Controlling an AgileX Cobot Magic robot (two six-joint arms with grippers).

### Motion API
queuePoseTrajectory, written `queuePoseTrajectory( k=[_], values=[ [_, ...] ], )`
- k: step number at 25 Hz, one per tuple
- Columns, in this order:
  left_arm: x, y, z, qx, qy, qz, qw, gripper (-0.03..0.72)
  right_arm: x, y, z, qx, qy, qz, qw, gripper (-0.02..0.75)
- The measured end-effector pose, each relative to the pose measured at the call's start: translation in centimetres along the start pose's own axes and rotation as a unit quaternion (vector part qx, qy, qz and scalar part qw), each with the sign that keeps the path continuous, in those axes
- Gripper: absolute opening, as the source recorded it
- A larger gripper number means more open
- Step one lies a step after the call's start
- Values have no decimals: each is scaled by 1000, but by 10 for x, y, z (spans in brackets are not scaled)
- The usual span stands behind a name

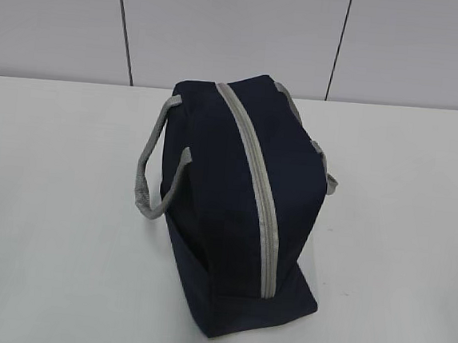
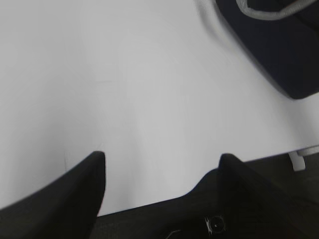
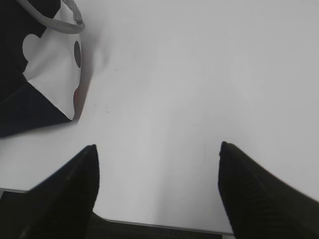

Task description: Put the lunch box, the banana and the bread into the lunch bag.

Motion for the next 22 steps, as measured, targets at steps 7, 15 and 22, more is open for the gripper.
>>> queuePoseTrajectory(
  k=[7,15,22],
  values=[
    [-19,8,1,-30,-74,30,996,477,0,0,0,0,0,-2,1000,551],
    [-31,9,-2,-37,-118,40,991,477,0,-4,-1,14,3,-26,1000,551],
    [-39,8,-4,-34,-148,38,988,477,0,-4,-1,15,3,-28,999,551]
  ],
)
Point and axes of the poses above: a point on each arm's last joint axis where the gripper is mounted, x pointing out along that axis toward the gripper, y along the wrist's bending axis when the last joint is at zero, z = x × y, the point moved 9 cm from there along x, pointing out along that axis toward the gripper, and after that the axes turned 3 degrees about -x, right-handed, at the moved point
